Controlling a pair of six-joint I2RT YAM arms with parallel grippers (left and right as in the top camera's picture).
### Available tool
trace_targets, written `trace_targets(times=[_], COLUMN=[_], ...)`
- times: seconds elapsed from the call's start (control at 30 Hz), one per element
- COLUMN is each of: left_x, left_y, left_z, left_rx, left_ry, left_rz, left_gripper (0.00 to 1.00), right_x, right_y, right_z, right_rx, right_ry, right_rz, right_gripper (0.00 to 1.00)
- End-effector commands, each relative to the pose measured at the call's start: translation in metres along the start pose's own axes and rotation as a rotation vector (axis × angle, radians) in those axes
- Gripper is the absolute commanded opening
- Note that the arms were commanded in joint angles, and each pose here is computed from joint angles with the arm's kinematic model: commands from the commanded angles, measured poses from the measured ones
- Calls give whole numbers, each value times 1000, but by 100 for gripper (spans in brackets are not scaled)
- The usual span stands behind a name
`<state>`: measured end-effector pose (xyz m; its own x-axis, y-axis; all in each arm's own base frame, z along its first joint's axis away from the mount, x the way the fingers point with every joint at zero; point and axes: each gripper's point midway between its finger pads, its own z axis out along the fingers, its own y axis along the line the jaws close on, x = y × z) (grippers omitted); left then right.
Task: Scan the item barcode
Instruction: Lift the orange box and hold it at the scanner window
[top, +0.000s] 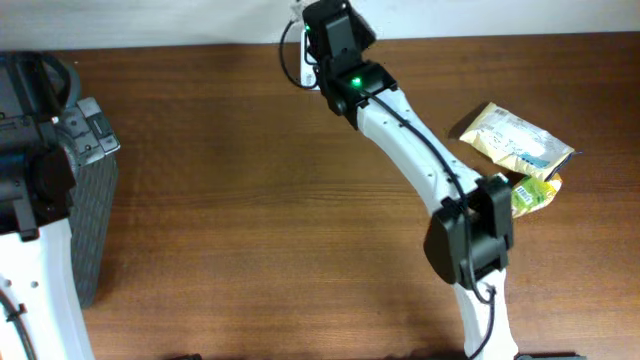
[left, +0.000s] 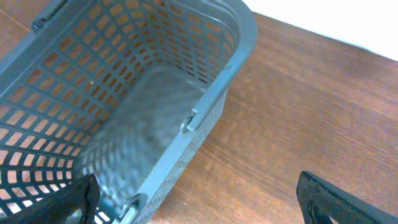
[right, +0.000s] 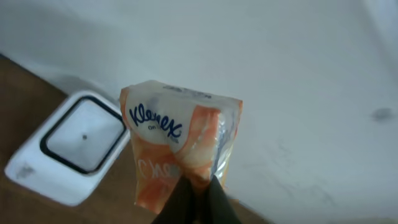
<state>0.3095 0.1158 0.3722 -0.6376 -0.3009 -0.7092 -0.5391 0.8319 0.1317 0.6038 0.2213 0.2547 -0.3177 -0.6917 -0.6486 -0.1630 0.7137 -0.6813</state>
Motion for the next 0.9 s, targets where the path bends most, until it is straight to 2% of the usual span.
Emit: trace_targets(times=[0.0, 0.07, 0.17, 0.3, 0.5, 0.7, 0.87], left_x=[-2, -2, -2, -2, -2, -2, -2], left_y=[4, 4, 4, 4, 4, 4, 4], left_z=[-3, -3, -3, -3, -3, -3, -3], left_rx=[-11, -11, -11, -11, -11, -11, -11], left_ry=[-10, -10, -10, -10, -10, -10, -10], left_rz=[-5, -5, -5, -5, -5, -5, -5], left_gripper=[99, 99, 99, 99, 99, 99, 99], right_x=[5, 13, 27, 47, 46, 14, -21], right_y=[34, 65, 82, 58, 59, 105, 145], right_z=[25, 39, 62, 90, 90, 63, -2], right_rx=[-60, -130, -109, -40, -42, -108, -363], right_ry=[-47, -78, -93, -84, -85, -166, -215], right_rz=[-152, -276, -458, -446, -447, -454, -295], right_gripper=[4, 4, 4, 4, 4, 4, 4])
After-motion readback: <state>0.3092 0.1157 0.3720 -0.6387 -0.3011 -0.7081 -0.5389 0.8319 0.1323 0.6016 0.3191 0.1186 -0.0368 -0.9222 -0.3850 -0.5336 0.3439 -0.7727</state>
